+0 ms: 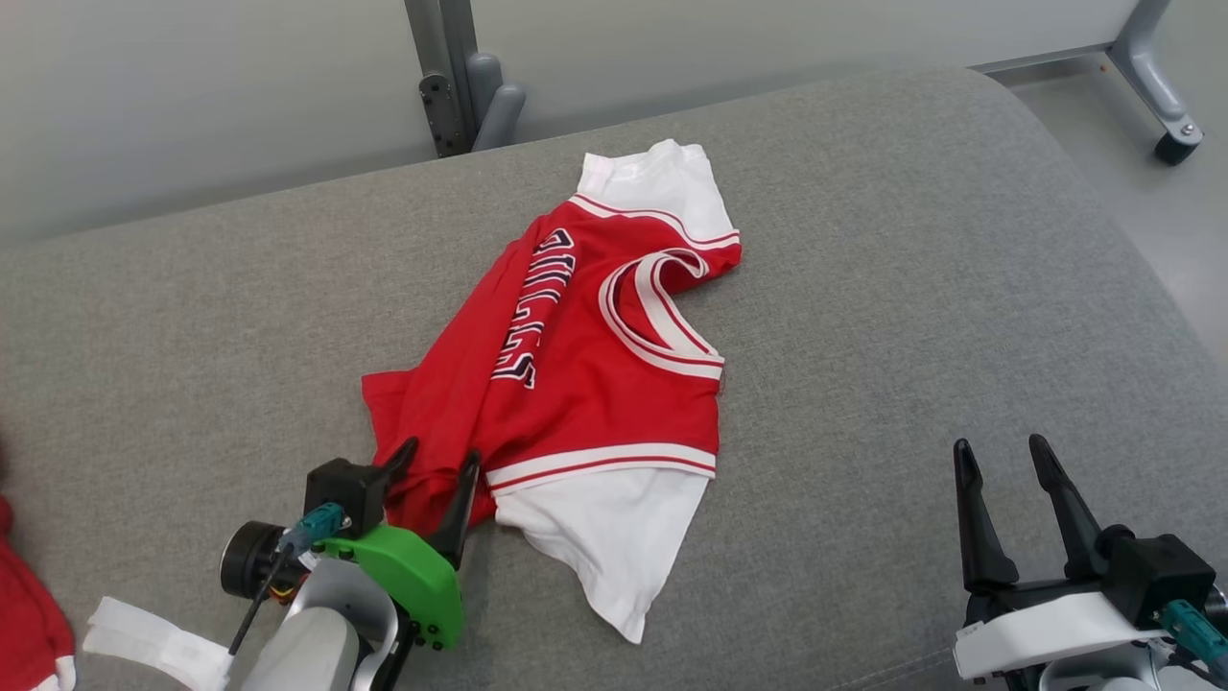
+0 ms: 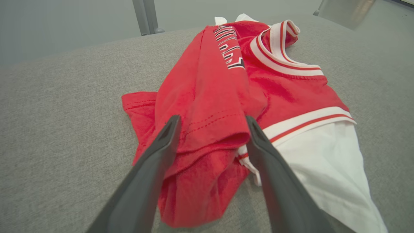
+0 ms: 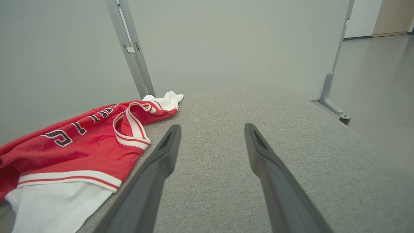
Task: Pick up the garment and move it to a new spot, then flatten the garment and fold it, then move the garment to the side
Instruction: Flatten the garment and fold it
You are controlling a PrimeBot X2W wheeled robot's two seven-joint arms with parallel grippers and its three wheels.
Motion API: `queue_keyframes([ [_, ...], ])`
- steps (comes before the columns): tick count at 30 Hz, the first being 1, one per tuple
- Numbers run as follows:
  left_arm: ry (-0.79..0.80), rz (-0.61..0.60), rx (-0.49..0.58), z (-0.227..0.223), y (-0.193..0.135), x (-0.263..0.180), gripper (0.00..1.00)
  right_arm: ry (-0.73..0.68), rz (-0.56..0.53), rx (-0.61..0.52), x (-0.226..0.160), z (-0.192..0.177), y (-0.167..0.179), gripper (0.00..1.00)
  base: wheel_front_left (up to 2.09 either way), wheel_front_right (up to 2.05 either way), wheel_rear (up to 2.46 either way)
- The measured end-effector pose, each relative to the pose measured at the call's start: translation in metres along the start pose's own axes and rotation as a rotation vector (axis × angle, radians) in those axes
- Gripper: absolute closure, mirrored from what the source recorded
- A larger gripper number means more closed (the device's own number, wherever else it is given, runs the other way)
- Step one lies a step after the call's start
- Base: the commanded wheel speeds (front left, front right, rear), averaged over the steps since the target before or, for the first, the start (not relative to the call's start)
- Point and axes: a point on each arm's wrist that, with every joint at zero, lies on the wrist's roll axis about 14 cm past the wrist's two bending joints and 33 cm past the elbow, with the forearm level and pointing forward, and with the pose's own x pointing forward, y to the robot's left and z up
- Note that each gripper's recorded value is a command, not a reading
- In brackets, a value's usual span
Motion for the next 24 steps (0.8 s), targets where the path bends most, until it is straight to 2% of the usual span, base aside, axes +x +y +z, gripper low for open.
queue_keyframes([
  [1,0.004,0.0,0.0,-0.001,0.001,0.001,1.0,0.001,-0.003,-0.001,0.0,0.0,-0.001,0.0,0.0,0.0,0.0],
  [7,-0.062,-0.003,-0.026,0.024,0.007,0.01,1.0,0.003,-0.014,0.003,-0.001,-0.001,-0.004,0.0,0.0,0.0,0.0],
  [13,-0.226,-0.034,-0.014,0.098,0.009,0.007,1.0,-0.007,-0.013,0.008,-0.001,0.002,-0.004,0.0,0.0,0.0,0.0],
  [19,-0.329,-0.132,0.024,0.169,-0.009,-0.021,1.0,-0.016,-0.001,0.025,-0.003,0.004,0.001,0.0,0.0,0.0,0.0],
  [24,-0.316,-0.183,0.029,0.181,-0.027,-0.045,1.0,-0.012,-0.007,0.051,-0.005,0.003,0.001,0.0,0.0,0.0,0.0],
])
